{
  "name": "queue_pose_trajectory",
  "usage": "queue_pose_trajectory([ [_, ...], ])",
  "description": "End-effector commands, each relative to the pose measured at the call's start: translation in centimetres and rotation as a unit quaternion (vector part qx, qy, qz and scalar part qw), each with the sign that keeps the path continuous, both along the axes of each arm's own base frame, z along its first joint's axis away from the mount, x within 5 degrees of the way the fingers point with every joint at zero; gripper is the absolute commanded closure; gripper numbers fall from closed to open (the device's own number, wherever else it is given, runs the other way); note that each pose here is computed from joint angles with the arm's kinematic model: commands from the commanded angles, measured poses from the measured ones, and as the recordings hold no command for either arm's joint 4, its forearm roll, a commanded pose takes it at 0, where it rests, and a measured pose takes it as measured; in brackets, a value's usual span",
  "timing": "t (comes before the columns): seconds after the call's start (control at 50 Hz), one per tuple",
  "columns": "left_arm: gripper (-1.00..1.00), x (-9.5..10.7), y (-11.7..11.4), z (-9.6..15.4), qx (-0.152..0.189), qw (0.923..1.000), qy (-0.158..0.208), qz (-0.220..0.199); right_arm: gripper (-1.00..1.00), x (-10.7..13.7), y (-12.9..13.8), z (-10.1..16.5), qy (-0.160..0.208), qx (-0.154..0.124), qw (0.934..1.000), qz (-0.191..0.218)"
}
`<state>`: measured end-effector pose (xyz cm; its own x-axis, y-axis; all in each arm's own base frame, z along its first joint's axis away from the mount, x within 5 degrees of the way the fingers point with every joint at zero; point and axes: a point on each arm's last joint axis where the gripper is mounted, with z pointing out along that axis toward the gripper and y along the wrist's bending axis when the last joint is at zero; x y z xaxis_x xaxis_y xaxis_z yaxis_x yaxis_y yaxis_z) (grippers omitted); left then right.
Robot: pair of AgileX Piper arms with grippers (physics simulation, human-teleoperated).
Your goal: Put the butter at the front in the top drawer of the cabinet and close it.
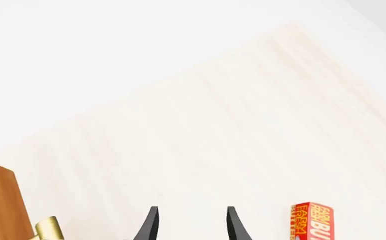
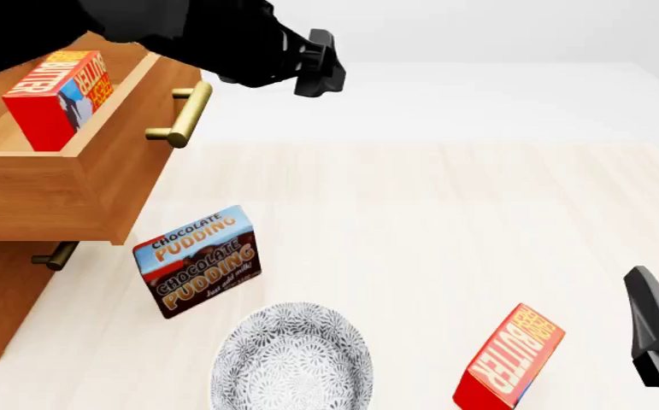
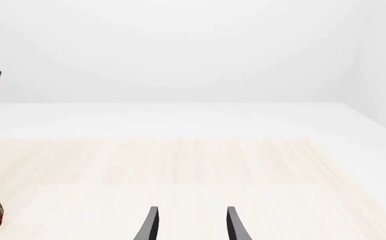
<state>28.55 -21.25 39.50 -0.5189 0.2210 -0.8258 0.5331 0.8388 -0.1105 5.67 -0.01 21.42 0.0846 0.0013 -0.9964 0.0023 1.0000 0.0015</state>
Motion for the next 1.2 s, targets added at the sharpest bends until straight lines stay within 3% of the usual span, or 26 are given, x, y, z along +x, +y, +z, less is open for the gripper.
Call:
queue_pose_trajectory([
  [0.02,-1.00,1.6,-2.0,-3.1,-0.010,0.9998,0.017,0.004,-1.00,0.0,0.0,0.0,0.000,0.000,1.0000,0.000],
  [0.36,-1.00,2.5,-2.7,-6.6,-0.035,0.9986,0.032,0.023,-1.00,0.0,0.0,0.0,0.000,0.000,1.0000,0.000],
  [1.2,-1.00,3.2,2.8,-9.0,-0.052,0.9927,0.040,0.101,-1.00,0.0,0.0,0.0,0.000,0.000,1.0000,0.000],
])
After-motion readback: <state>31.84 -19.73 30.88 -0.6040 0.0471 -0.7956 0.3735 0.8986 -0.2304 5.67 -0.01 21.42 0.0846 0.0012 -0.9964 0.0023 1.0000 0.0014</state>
